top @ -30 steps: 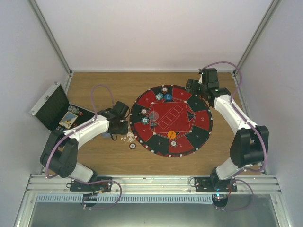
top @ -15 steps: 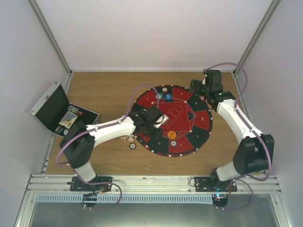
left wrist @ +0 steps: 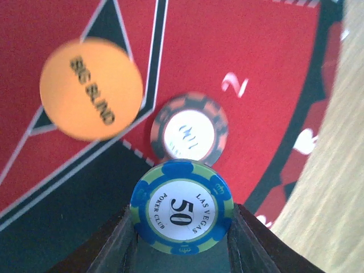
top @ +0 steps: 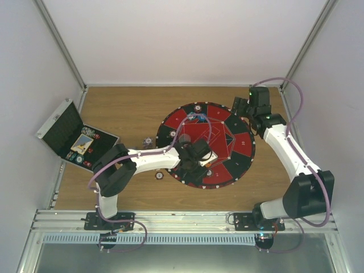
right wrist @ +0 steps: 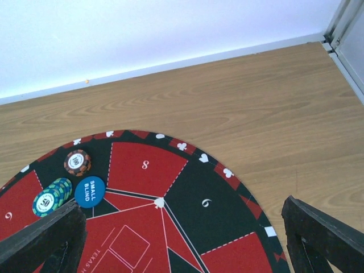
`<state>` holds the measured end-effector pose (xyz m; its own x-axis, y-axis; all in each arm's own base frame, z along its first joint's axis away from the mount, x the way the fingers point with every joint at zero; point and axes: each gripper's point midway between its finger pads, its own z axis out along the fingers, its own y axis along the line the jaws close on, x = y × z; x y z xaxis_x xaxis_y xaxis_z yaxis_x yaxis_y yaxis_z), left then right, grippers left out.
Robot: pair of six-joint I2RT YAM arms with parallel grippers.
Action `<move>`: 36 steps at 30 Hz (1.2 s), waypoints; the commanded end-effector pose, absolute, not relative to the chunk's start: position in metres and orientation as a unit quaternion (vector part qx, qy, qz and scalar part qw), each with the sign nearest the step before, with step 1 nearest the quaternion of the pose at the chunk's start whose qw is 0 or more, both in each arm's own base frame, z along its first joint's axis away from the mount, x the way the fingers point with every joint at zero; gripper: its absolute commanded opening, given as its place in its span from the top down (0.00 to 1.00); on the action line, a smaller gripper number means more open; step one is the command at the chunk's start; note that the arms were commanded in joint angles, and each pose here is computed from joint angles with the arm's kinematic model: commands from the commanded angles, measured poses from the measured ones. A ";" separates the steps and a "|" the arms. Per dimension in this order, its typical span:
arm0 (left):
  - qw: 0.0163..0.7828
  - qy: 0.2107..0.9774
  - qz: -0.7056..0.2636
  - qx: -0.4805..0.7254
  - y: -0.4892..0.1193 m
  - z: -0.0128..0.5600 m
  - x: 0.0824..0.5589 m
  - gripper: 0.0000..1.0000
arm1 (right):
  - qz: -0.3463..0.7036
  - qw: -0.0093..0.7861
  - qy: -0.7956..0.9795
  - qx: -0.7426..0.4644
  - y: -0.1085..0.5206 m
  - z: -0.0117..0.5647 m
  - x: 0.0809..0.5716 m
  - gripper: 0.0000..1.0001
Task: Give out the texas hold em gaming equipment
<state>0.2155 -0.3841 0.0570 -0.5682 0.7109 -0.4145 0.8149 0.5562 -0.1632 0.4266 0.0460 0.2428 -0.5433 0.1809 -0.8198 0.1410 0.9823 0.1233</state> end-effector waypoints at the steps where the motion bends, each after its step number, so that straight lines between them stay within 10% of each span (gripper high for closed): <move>1: 0.153 0.874 -0.160 0.432 -0.368 0.047 0.212 0.72 | 0.019 0.474 0.874 0.105 0.039 0.247 0.421 0.05; 22: 0.162 0.870 -0.156 0.439 -0.380 0.031 0.223 0.67 | -0.002 0.474 0.871 0.126 0.028 0.249 0.409 0.06; 36: 0.213 0.890 -0.111 0.388 -0.354 0.072 0.243 0.16 | 0.015 0.487 0.863 0.133 0.031 0.255 0.414 0.05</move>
<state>0.2224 -0.3638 0.0313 -0.5926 0.7090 -0.3824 0.7889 0.6067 -0.0977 0.4135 0.0349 0.2437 -0.5304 0.2190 -0.8190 0.2043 0.9706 0.1273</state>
